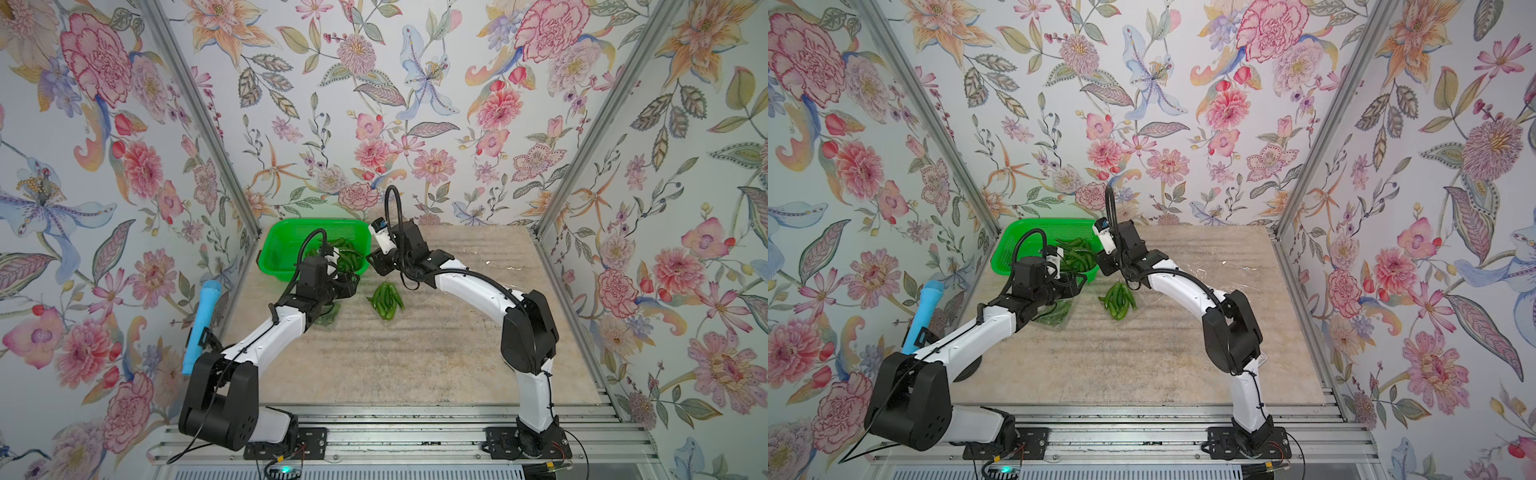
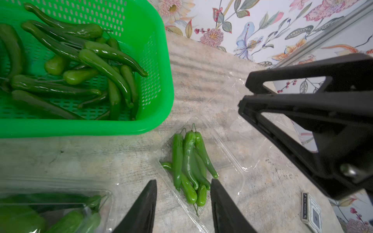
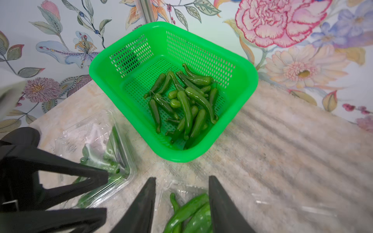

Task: Take small green peppers out of containers
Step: Place the green pepper in the basket, then pick up the green pepper from the packing box.

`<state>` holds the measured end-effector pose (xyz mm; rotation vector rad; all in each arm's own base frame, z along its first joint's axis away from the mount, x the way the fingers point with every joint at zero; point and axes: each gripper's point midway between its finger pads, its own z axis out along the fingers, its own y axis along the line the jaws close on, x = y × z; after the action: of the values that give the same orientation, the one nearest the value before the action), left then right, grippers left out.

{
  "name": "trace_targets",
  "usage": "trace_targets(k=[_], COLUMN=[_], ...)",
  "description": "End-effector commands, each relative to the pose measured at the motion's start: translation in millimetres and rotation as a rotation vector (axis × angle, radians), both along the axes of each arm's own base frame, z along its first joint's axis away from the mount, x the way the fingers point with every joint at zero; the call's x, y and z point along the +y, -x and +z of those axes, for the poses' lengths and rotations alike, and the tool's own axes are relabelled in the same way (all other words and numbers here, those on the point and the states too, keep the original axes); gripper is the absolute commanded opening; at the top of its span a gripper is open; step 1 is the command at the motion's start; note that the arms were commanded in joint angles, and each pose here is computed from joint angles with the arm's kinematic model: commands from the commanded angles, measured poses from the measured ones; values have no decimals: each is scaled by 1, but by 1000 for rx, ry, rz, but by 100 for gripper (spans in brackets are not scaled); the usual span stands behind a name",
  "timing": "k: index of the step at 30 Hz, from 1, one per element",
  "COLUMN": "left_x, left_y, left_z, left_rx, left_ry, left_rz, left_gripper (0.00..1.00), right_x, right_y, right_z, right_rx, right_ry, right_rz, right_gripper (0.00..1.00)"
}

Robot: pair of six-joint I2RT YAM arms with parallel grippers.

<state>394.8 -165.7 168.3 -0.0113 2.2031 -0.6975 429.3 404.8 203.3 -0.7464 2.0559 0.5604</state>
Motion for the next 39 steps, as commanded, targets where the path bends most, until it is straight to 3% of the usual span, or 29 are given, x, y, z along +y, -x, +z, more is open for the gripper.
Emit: trace_targets(k=[1, 9, 16, 39], left_x=[-5, -13, -16, -15], left_y=[-5, -8, -11, -17], left_z=[-10, -20, -29, -22], left_rx=[2, 15, 37, 14], left_ry=[7, -17, -18, -18], left_rz=[12, -29, -39, -34], left_gripper=[46, 47, 46, 46], right_x=[-15, -17, -22, -8], right_y=[7, 2, -8, -14], right_z=[-46, -99, -120, -148], right_rx=[77, 161, 217, 310], right_ry=[26, 39, 24, -24], right_rz=[-93, -164, -202, -206], right_gripper=[46, 43, 39, 36])
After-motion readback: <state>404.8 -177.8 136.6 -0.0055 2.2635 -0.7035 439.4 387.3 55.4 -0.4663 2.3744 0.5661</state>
